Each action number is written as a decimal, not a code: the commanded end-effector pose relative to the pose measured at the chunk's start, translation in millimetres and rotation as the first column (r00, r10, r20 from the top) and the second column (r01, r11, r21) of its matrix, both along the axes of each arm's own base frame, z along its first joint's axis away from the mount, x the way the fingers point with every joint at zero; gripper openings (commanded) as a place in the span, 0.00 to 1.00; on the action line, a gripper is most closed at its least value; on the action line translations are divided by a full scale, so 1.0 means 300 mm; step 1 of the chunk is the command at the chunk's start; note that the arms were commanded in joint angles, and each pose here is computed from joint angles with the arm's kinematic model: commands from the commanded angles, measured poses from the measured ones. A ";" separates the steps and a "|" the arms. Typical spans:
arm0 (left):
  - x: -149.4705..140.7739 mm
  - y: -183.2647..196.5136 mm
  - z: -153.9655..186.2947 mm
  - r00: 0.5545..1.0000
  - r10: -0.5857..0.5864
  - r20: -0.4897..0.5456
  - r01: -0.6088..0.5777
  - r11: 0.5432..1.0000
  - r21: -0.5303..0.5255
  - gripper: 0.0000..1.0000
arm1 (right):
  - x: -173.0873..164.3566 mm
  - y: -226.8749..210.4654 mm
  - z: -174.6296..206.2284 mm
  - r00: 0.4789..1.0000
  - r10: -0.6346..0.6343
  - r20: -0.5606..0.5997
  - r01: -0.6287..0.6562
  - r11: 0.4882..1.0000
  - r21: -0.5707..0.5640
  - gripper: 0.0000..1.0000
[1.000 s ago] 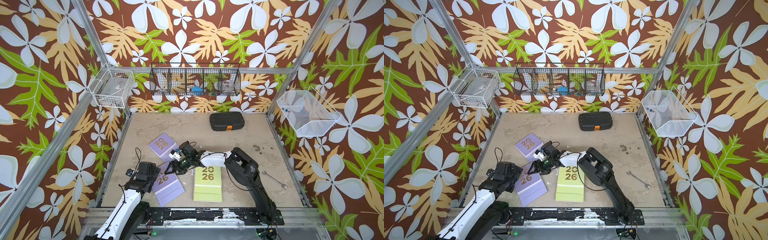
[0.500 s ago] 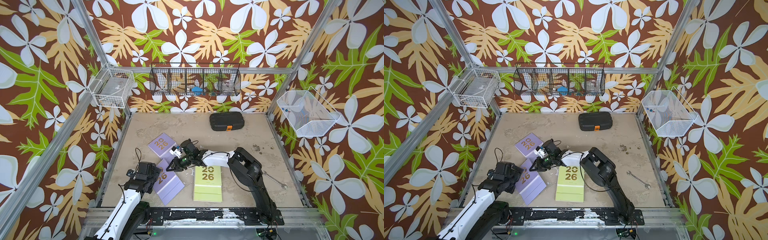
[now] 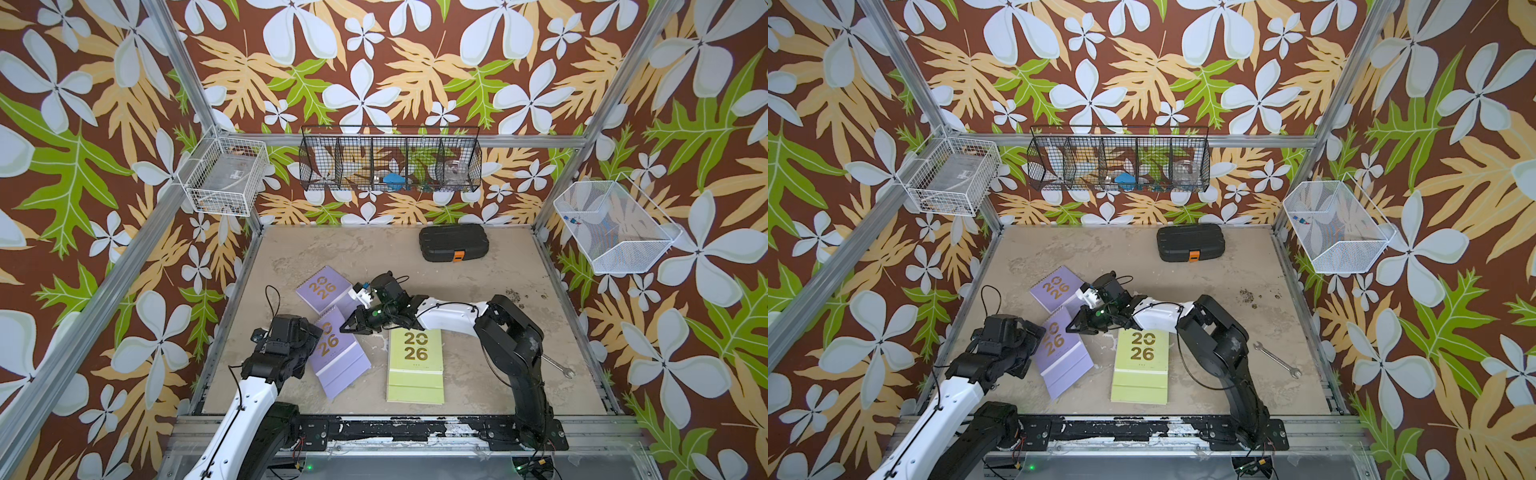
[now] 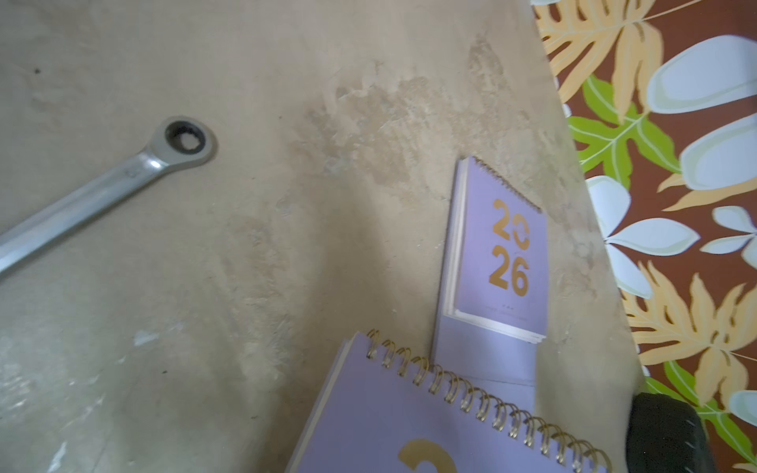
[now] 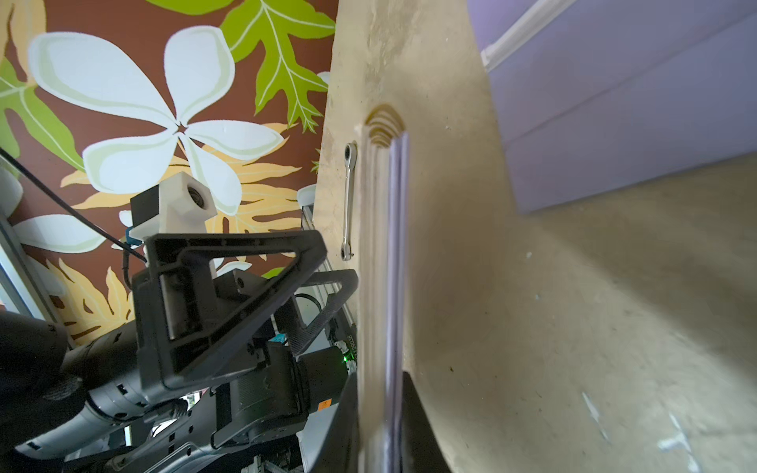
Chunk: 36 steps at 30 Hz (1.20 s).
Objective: Stack the calendars
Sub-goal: Pick up the calendar at the center of the board, then place the calendar at the calendar.
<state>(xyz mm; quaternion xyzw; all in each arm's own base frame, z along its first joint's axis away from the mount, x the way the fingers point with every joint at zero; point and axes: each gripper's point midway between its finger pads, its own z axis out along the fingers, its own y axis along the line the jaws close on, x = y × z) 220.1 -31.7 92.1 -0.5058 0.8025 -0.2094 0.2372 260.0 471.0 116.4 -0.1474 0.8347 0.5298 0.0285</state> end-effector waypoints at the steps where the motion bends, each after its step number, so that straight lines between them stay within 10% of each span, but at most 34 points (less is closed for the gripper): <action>1: 0.026 -0.010 0.060 0.997 -0.052 0.055 0.051 0.999 0.020 1.00 | 0.055 -0.035 0.087 0.997 -0.060 0.047 0.057 0.997 0.059 0.08; 15: 0.179 -0.202 0.315 0.830 -0.239 0.504 0.334 0.936 -0.107 1.00 | 0.171 -0.523 0.238 0.918 -0.386 0.095 0.380 0.922 0.077 0.06; 36: 0.114 -0.556 0.210 0.683 -0.535 0.497 0.668 0.733 -0.129 1.00 | -0.086 -0.793 0.189 0.861 -0.507 0.035 0.503 0.861 0.078 0.06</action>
